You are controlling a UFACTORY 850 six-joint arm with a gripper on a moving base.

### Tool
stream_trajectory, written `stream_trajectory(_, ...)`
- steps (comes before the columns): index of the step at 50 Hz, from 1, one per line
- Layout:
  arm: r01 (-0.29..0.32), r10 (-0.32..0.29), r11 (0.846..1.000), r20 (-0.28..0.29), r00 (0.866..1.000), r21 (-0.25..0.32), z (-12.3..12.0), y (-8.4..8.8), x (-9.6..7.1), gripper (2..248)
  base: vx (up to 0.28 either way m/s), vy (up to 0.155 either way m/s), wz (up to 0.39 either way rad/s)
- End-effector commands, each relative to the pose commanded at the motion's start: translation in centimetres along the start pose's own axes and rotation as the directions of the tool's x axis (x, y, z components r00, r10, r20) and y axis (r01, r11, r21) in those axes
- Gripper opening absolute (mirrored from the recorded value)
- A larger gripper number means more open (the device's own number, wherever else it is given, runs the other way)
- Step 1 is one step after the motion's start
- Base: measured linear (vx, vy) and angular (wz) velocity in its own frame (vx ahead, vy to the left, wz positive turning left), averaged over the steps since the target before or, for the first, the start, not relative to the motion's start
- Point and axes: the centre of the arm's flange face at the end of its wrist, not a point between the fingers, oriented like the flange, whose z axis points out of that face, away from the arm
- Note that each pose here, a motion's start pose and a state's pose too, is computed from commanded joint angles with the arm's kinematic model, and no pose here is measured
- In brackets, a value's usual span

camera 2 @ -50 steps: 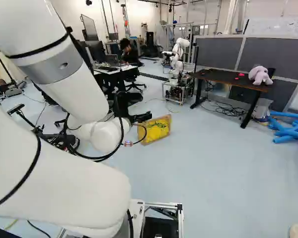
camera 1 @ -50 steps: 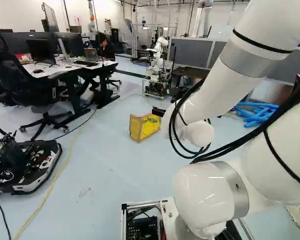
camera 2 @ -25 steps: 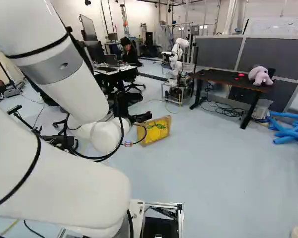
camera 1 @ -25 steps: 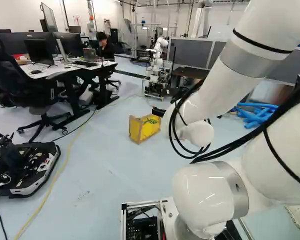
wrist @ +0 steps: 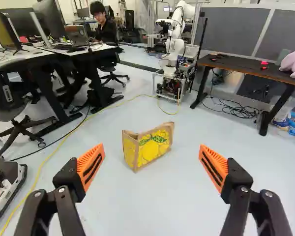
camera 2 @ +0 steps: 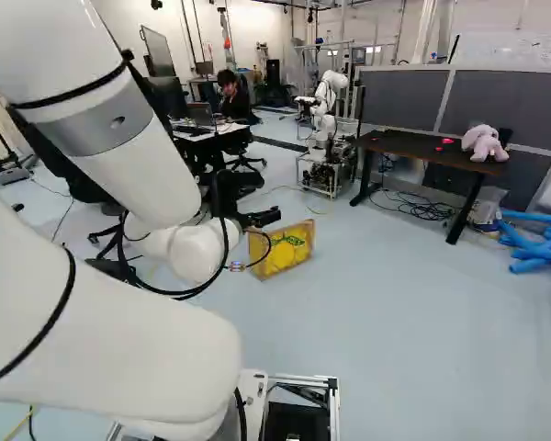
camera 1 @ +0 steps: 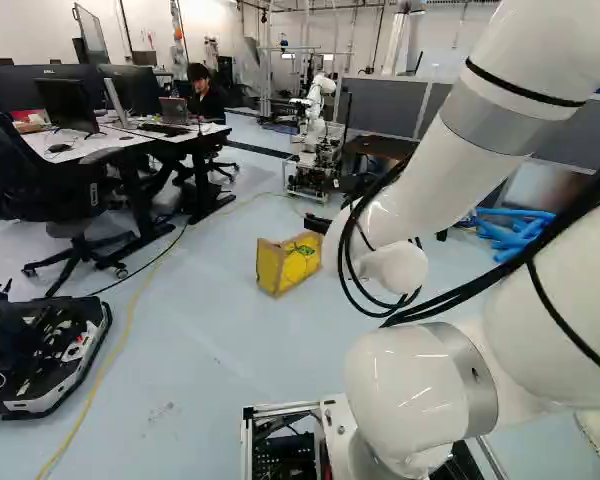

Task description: Pick up the bag on the ground and place it on the table

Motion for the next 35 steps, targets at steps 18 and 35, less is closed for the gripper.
stream_trajectory(18, 0.000, 0.000, 1.000, 0.000, 1.000, 0.000, 0.00, 0.00, 0.00, 247, 0.179, -0.002, -0.022)
stream_trajectory(35, 0.000, 0.000, 1.000, 0.000, 1.000, 0.000, 0.00, 0.00, 0.00, 247, 0.195, 0.000, -0.022)
